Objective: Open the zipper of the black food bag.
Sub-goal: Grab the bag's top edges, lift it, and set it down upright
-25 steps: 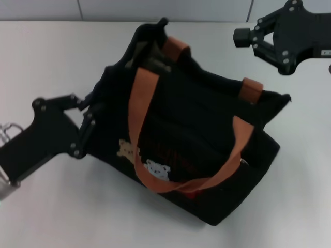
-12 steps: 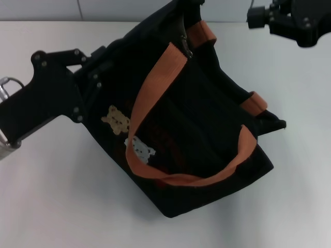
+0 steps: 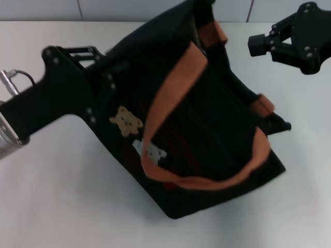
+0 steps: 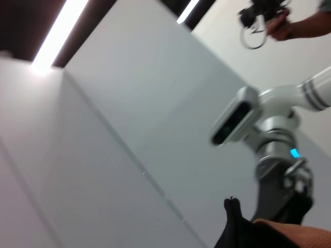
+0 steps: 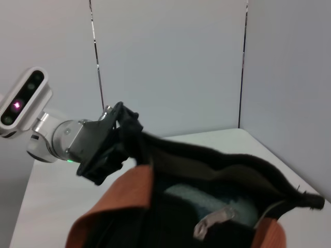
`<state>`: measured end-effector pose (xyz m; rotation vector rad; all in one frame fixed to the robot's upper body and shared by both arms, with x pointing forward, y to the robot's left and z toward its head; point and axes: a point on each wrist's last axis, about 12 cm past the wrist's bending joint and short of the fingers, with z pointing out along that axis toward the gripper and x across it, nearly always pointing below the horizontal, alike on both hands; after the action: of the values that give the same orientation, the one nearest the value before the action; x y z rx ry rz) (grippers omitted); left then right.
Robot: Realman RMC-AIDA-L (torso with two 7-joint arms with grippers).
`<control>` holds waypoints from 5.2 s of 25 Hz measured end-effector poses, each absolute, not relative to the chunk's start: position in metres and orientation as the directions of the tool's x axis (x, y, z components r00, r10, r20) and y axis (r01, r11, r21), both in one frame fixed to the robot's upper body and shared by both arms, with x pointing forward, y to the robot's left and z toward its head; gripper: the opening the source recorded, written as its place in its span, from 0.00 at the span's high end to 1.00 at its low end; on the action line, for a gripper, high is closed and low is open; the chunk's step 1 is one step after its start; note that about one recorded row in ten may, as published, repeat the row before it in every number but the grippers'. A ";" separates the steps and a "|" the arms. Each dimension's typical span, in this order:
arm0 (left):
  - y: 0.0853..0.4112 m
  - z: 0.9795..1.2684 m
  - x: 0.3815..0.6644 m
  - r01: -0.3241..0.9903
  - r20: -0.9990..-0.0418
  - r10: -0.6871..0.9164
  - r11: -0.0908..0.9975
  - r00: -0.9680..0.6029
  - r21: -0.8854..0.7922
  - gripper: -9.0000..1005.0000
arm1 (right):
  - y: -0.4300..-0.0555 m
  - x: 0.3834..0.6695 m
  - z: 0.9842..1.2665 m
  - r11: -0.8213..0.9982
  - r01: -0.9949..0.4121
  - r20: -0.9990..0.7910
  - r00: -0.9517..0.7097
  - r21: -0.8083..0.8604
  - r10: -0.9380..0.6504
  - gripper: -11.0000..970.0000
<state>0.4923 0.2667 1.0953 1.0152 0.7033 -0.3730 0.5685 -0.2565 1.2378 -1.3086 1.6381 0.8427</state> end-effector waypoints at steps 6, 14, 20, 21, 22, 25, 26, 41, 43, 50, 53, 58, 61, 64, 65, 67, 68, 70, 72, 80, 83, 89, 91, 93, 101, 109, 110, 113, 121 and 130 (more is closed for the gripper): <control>0.253 1.089 0.488 0.561 -0.626 0.045 0.396 0.779 0.727 0.90 | -0.259 0.564 1.225 0.238 -0.971 -0.897 -0.121 0.019 -0.425 0.98; 0.240 1.080 0.481 0.531 -0.568 0.044 0.304 0.822 0.791 0.90 | -0.268 0.550 1.214 0.214 -0.971 -0.876 -0.195 0.108 -0.442 0.99; 0.242 1.083 0.484 0.515 -0.559 0.057 0.323 0.827 0.794 0.90 | -0.284 0.537 1.208 0.259 -0.946 -0.798 -0.308 0.197 -0.517 0.99; 0.242 1.083 0.485 0.512 -0.558 0.058 0.327 0.828 0.794 0.90 | -0.290 0.533 1.209 0.276 -0.941 -0.796 -0.318 0.198 -0.514 0.99; 0.242 1.084 0.486 0.510 -0.557 0.060 0.332 0.828 0.794 0.90 | -0.295 0.529 1.209 0.288 -0.936 -0.794 -0.329 0.203 -0.511 0.99; 0.243 1.084 0.486 0.509 -0.558 0.064 0.335 0.827 0.793 0.90 | -0.306 0.520 1.206 0.306 -0.923 -0.786 -0.364 0.233 -0.499 0.99; 0.243 1.084 0.487 0.508 -0.557 0.064 0.337 0.828 0.793 0.90 | -0.306 0.519 1.200 0.305 -0.917 -0.781 -0.382 0.256 -0.493 0.99; 0.236 1.094 0.492 0.494 -0.528 0.009 0.340 0.849 0.800 0.90 | -0.233 0.553 1.110 0.292 -0.901 -0.714 -0.434 0.322 -0.549 0.99; 0.236 1.094 0.491 0.494 -0.525 0.000 0.342 0.851 0.800 0.91 | -0.227 0.559 1.112 0.302 -0.902 -0.740 -0.426 0.308 -0.520 0.99; 0.234 1.096 0.492 0.494 -0.520 -0.018 0.341 0.854 0.800 0.91 | -0.203 0.575 1.118 0.280 -0.919 -0.770 -0.386 0.277 -0.507 0.99; 0.232 1.097 0.494 0.495 -0.518 -0.026 0.339 0.855 0.800 0.91 | -0.187 0.579 1.113 0.252 -0.925 -0.749 -0.379 0.285 -0.544 0.99; 0.227 1.099 0.496 0.498 -0.517 -0.038 0.336 0.855 0.800 0.92 | -0.175 0.580 1.106 0.227 -0.931 -0.717 -0.364 0.285 -0.595 0.99; 0.227 1.098 0.497 0.502 -0.522 -0.036 0.335 0.852 0.797 0.92 | -0.176 0.579 1.105 0.235 -0.928 -0.714 -0.373 0.291 -0.592 0.99; 0.226 1.096 0.495 0.514 -0.534 -0.038 0.334 0.845 0.790 0.95 | -0.199 0.574 1.115 0.266 -0.897 -0.740 -0.442 0.354 -0.507 0.99; 0.226 1.095 0.494 0.519 -0.538 -0.039 0.332 0.842 0.788 0.96 | -0.199 0.574 1.115 0.266 -0.897 -0.740 -0.442 0.354 -0.507 0.99; 0.225 1.092 0.493 0.528 -0.548 -0.036 0.328 0.836 0.784 0.98 | -0.217 0.569 1.125 0.278 -0.882 -0.761 -0.470 0.381 -0.447 0.99; 0.225 1.092 0.493 0.531 -0.550 -0.036 0.325 0.834 0.783 0.98 | -0.225 0.567 1.128 0.284 -0.875 -0.768 -0.481 0.391 -0.424 0.99; 0.224 1.090 0.492 0.536 -0.555 -0.035 0.317 0.831 0.782 0.98 | -0.244 0.562 1.134 0.318 -0.855 -0.780 -0.509 0.410 -0.364 0.92; 0.224 1.090 0.492 0.539 -0.557 -0.036 0.312 0.830 0.782 0.98 | -0.261 0.557 1.139 0.340 -0.836 -0.800 -0.528 0.431 -0.284 0.86; 0.220 1.090 0.494 0.542 -0.556 -0.040 0.286 0.831 0.790 0.98 | -0.269 0.552 1.129 0.370 -0.803 -0.773 -0.574 0.467 -0.270 0.74; 0.219 1.092 0.495 0.536 -0.548 -0.043 0.287 0.835 0.794 0.99 | -0.262 0.552 1.122 0.374 -0.794 -0.722 -0.599 0.479 -0.348 0.76; 0.215 1.098 0.500 0.525 -0.530 -0.068 0.286 0.846 0.802 0.99 | -0.213 0.568 1.095 0.378 -0.800 -0.657 -0.599 0.466 -0.458 0.79; 0.213 1.099 0.501 0.526 -0.527 -0.079 0.283 0.846 0.802 0.99 | -0.205 0.571 1.092 0.378 -0.802 -0.656 -0.596 0.461 -0.463 0.81; 0.212 1.100 0.502 0.525 -0.525 -0.084 0.282 0.847 0.803 0.99 | -0.193 0.576 1.089 0.377 -0.807 -0.670 -0.589 0.455 -0.452 0.80; 0.223 1.098 0.496 0.515 -0.533 -0.056 0.360 0.845 0.778 0.98 | -0.194 0.579 1.099 0.363 -0.805 -0.715 -0.587 0.469 -0.380 0.74; 0.273 1.068 0.444 0.595 -0.780 -0.043 0.673 0.624 0.439 0.97 | -0.267 0.559 1.147 0.339 -0.812 -0.846 -0.527 0.475 -0.079 0.67; 0.273 1.068 0.444 0.595 -0.780 -0.043 0.673 0.624 0.439 0.97 | -0.267 0.559 1.147 0.339 -0.812 -0.846 -0.527 0.475 -0.079 0.65; 0.289 1.058 0.422 0.615 -0.852 -0.085 0.729 0.516 0.300 0.96 | -0.282 0.555 1.153 0.347 -0.820 -0.872 -0.489 0.454 -0.014 0.60; 0.314 1.042 0.358 0.661 -0.933 -0.186 0.747 0.307 0.069 0.76 | -0.312 0.548 1.158 0.423 -0.802 -0.900 -0.427 0.422 0.089 0.55; 0.302 1.027 0.335 0.743 -0.969 -0.164 0.669 0.182 0.027 0.45 | -0.333 0.533 1.151 0.485 -0.796 -0.927 -0.364 0.362 0.094 0.55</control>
<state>0.3347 0.3023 1.0266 0.5732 1.2302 -0.6917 0.5327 -0.3330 1.1507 -0.6066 1.6859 1.0635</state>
